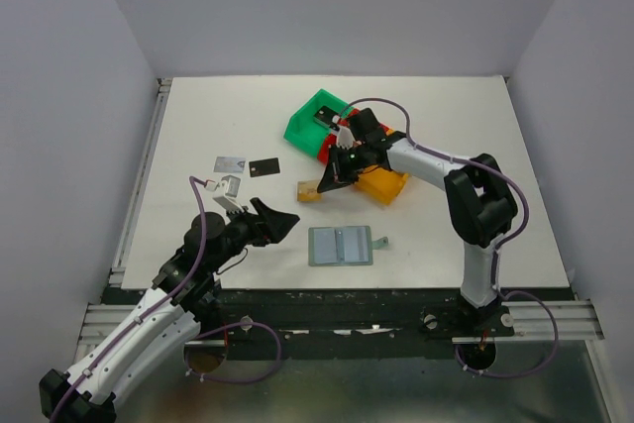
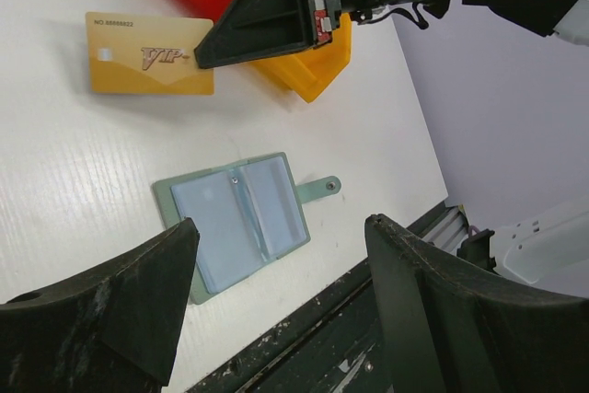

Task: Take the credit cards out of the card holder
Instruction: Place the credit card at the center of the board.

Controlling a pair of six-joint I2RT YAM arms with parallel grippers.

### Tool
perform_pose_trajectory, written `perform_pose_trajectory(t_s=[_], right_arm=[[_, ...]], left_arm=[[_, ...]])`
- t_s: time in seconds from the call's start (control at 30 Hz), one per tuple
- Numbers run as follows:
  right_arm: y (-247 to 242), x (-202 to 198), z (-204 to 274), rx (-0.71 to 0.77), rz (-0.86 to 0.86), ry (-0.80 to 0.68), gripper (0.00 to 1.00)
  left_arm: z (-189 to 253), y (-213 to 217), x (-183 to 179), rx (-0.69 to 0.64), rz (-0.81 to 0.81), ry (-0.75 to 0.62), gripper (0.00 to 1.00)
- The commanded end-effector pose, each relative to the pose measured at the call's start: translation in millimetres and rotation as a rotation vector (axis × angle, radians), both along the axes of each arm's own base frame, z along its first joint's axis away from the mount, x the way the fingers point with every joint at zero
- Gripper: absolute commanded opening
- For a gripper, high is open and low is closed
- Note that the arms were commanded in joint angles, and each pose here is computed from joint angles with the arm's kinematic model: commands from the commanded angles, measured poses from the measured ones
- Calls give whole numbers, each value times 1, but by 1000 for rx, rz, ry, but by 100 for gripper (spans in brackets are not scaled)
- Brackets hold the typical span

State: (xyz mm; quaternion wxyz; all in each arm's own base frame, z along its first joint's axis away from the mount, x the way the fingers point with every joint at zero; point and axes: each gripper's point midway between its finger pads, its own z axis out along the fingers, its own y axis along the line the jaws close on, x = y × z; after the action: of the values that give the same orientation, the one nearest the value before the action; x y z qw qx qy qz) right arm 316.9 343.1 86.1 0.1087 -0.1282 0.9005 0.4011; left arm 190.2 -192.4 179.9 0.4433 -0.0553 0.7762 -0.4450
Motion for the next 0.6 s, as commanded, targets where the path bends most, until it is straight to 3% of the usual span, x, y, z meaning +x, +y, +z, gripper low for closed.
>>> perform_pose_trajectory(t_s=[0.0, 0.4, 0.57], right_arm=[[8, 7, -8, -44, -11, 17, 0], [15, 19, -27, -83, -13, 58, 0], [13, 20, -30, -94, -15, 61, 11]], left_arm=[[-2, 0, -1, -2, -7, 1, 84], [-6, -2, 0, 15, -16, 4, 84], [-6, -2, 1, 23, -20, 1, 84]])
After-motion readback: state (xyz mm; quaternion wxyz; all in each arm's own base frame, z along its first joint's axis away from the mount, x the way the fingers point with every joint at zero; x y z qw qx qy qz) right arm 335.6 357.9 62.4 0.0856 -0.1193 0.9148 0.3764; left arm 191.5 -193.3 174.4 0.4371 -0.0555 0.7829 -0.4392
